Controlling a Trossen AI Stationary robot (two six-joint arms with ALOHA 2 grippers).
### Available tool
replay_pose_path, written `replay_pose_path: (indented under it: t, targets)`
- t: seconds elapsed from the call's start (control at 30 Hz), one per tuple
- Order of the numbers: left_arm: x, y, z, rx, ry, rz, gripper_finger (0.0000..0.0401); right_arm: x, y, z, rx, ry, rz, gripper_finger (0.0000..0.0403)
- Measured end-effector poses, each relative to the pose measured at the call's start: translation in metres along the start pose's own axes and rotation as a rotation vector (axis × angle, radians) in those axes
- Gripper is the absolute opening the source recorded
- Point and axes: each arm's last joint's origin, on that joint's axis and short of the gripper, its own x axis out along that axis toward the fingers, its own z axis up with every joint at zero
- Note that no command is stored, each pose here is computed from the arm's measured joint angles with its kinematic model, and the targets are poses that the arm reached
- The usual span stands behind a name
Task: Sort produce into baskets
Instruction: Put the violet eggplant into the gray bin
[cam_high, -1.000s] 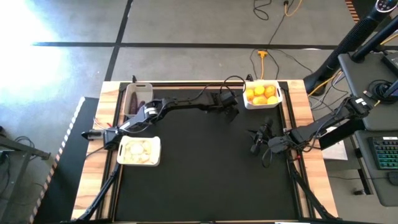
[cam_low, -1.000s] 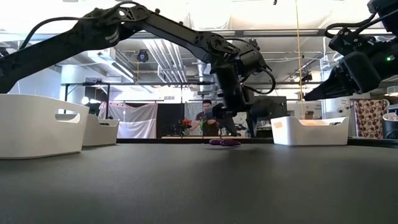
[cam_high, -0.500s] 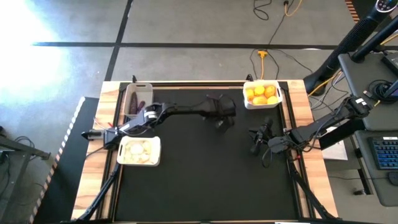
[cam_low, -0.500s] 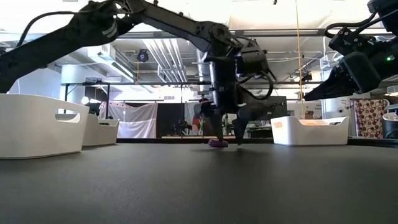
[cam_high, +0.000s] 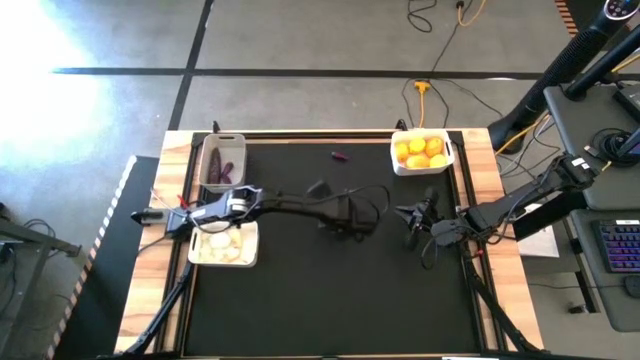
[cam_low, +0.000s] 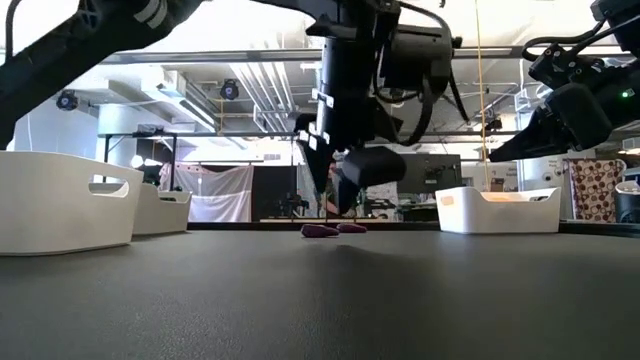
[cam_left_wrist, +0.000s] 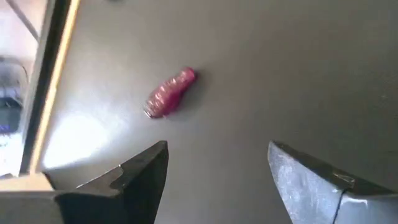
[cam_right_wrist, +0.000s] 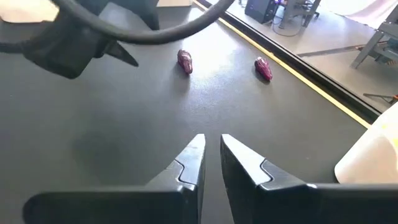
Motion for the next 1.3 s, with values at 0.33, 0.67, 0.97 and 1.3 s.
replay_pose_path:
  t: [0.33, 0.67, 0.97, 1.3]
  targets:
    - [0.026, 0.054, 0.030, 0.214, 0.094, -0.125, 0.0259, 0.000, 0.000, 0.000, 0.016, 0.000, 0.000, 0.0043]
    - [0.049, 0.082, 0.047, 0.449, 0.094, -0.317, 0.0259, 0.000, 0.001, -0.005, 0.003, 0.043, 0.068, 0.0043]
    - [0.090, 0.097, 0.038, 0.556, 0.206, -0.368, 0.0259, 0.001, 0.000, -0.010, -0.004, 0.057, 0.062, 0.0043]
    - [0.101, 0.089, 0.031, 0.611, 0.185, -0.291, 0.0258, 0.001, 0.000, -0.009, -0.018, 0.045, 0.052, 0.0043]
